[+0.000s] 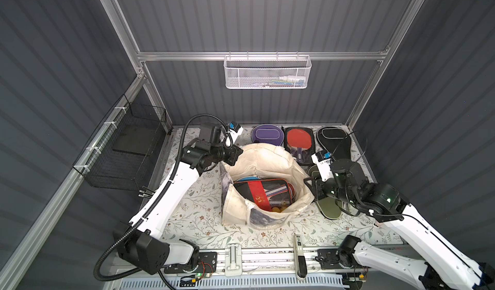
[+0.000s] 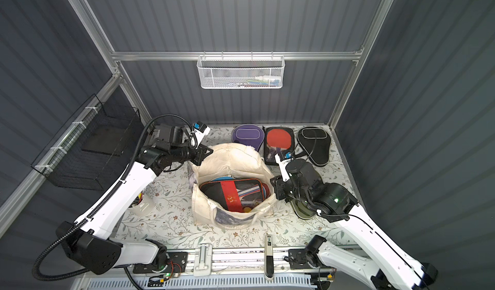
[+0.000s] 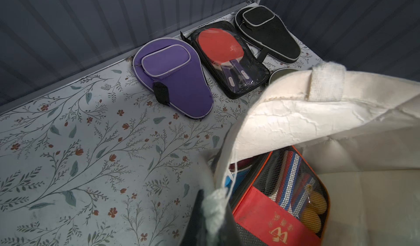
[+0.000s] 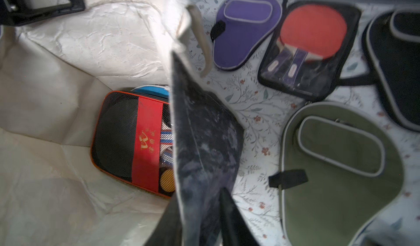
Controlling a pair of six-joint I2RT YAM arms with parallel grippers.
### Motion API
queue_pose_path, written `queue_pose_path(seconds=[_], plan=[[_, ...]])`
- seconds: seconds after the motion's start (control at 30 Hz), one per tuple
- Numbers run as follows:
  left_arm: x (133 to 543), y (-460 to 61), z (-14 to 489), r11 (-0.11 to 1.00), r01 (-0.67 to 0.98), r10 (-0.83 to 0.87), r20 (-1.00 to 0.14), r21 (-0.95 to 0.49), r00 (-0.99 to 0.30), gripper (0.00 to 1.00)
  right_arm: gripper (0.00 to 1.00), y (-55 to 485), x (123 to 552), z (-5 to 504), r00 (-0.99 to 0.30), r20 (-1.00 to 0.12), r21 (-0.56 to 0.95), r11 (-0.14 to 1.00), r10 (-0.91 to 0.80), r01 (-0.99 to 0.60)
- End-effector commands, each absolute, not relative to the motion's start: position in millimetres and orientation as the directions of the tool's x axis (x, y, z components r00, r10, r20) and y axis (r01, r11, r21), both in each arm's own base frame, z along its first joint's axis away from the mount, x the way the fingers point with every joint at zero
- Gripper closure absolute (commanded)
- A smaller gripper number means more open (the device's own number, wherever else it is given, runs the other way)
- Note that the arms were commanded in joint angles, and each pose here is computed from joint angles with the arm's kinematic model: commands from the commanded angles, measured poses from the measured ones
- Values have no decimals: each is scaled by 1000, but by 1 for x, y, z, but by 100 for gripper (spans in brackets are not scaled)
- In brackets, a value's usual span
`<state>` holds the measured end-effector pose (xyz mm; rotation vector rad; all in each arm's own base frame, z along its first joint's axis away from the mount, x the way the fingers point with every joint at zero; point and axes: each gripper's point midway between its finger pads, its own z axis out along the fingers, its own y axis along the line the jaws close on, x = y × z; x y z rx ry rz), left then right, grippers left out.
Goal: Remove the ping pong set from the canvas bag
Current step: Adjust the canvas bag at the center of the board, then adjust the ping pong set in the canvas bag.
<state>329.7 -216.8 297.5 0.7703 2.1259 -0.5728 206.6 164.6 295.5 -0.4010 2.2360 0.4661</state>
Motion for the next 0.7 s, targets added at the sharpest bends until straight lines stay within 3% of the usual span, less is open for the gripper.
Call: queue_pose_path(seconds=[0.0, 0.2, 0.23, 0.43, 0.67], plan=[[332, -232, 372, 648, 755, 233, -916, -103, -325, 100, 43, 163, 205, 321, -544, -815, 124, 858, -198, -499], [322, -240, 405, 601, 793, 155, -960, -96, -234, 100, 4, 194, 189, 349, -438, -846, 85, 735, -303, -673], [321, -241, 409, 597, 797, 144, -964, -94, -222, 100, 1, 202, 186, 352, -416, -850, 77, 707, -322, -703], [315, -243, 424, 576, 812, 112, -975, -93, -191, 100, 1, 267, 172, 333, -360, -830, 90, 536, -426, -840], [316, -247, 415, 569, 812, 100, -970, -128, -223, 100, 1, 319, 187, 291, -384, -781, 115, 493, -491, -863]])
